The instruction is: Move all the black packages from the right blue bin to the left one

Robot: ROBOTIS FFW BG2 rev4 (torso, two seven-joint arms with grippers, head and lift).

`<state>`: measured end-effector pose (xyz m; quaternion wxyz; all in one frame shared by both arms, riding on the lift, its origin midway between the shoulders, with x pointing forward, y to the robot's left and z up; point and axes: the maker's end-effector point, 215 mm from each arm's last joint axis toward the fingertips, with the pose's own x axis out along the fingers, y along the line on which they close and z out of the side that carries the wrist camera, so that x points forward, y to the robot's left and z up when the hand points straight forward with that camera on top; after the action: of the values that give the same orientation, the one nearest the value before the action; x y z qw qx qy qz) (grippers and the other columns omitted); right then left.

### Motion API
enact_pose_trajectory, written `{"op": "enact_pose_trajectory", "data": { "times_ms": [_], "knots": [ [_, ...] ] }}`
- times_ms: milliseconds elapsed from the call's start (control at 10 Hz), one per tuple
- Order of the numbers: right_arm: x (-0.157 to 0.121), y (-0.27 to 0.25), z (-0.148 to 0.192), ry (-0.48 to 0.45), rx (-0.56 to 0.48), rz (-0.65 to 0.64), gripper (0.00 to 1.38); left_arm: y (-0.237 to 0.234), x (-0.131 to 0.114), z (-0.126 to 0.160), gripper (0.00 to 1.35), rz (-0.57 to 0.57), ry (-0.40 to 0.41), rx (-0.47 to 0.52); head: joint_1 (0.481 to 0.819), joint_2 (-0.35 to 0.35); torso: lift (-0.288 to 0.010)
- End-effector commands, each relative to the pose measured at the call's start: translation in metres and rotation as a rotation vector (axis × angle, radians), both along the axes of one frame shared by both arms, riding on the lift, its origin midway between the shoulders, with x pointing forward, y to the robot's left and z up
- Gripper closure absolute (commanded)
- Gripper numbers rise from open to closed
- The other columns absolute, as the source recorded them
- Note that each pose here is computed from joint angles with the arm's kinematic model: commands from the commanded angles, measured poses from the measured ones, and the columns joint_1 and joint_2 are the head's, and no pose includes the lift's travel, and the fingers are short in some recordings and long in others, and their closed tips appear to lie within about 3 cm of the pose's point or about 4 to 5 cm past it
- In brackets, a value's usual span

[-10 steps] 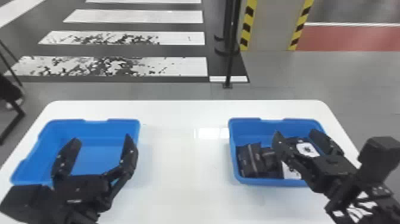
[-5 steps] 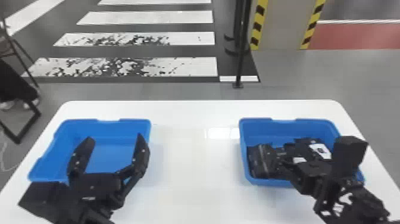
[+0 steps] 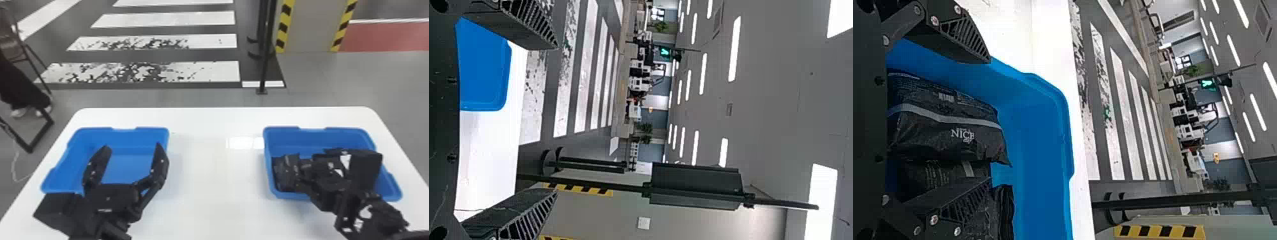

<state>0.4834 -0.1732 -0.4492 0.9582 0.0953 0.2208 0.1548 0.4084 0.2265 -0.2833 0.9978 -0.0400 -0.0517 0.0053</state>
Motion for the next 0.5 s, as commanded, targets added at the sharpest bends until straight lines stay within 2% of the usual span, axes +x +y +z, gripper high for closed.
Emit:
{"op": "enact_pose_trajectory", "data": {
  "times_ms": [0,400],
  "knots": [
    [0.000,0.001,-0.003,0.011,0.004,0.000,0.26,0.001,0.000,-0.001,0.00,0.001,0.000,0.000,0.695,0.067,-0.132],
    [0.000,-0.002,-0.026,0.088,-0.012,0.007,0.27,0.001,0.000,-0.002,0.00,-0.001,-0.003,-0.001,0.695,0.069,-0.132]
  ]
}}
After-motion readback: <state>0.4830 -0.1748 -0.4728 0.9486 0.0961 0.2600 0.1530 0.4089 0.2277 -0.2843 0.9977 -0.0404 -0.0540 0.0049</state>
